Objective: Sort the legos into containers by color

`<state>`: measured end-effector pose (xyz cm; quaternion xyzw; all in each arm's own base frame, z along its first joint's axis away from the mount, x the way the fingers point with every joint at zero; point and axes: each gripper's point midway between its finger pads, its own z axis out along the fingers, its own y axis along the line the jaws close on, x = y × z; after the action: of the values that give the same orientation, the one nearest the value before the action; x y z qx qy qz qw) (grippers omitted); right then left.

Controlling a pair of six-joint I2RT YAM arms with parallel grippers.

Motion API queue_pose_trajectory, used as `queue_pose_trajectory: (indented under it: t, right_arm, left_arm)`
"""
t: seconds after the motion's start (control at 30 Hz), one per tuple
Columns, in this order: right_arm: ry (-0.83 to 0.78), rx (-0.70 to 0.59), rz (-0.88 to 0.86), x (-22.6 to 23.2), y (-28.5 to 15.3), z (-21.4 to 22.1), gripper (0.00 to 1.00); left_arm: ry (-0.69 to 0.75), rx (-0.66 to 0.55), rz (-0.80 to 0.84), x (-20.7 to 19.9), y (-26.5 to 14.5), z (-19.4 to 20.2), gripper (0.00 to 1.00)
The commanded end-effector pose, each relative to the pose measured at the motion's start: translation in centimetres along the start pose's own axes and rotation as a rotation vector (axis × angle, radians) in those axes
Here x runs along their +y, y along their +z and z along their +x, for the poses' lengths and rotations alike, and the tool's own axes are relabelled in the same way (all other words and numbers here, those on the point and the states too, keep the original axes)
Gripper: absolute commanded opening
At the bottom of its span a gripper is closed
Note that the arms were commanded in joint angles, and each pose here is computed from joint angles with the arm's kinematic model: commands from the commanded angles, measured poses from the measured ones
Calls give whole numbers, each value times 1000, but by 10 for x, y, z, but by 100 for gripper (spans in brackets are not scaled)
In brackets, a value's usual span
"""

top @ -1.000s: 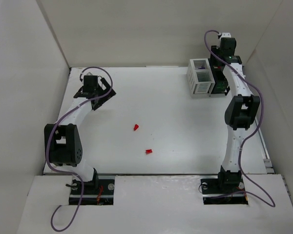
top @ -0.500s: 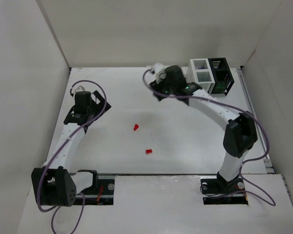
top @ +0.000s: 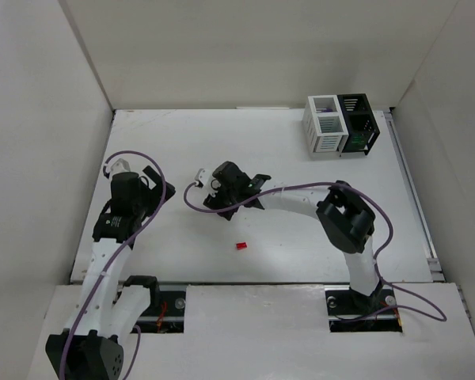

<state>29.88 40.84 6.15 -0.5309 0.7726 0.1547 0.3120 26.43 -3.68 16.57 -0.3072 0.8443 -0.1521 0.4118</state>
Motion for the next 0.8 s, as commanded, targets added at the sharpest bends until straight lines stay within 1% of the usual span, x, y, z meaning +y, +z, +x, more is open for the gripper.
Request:
queue_pose_trajectory:
  t: [0.0,0.1,0.17,0.3,0.43,0.57,0.63,0.77]
  right_arm:
    - [39,-56,103,-25,3,-24,61]
    - [50,-56,115,-27,8,-24,61]
    - [68,-33,120,-27,16,-15,61]
    - [69,-56,106,-21,17,-22,59]
    - [70,-28,100,-19,28,-11,56]
    - [61,-27,100,-20,31,-10,56]
    - [62,-18,98,-19,34,-6,54]
    - [62,-9,96,-18,38,-3,54]
  left_arm:
    - [-10,4,9,1,-3,3,100]
    - [0,11,16,0,-3,4,100]
    - [0,17,10,1,-1,5,100]
    - [0,17,9,0,1,4,100]
    - [0,17,9,0,1,4,100]
    - [0,17,9,0,1,4,100]
    - [0,17,9,0,1,4,100]
    - [0,17,9,0,1,4,100]
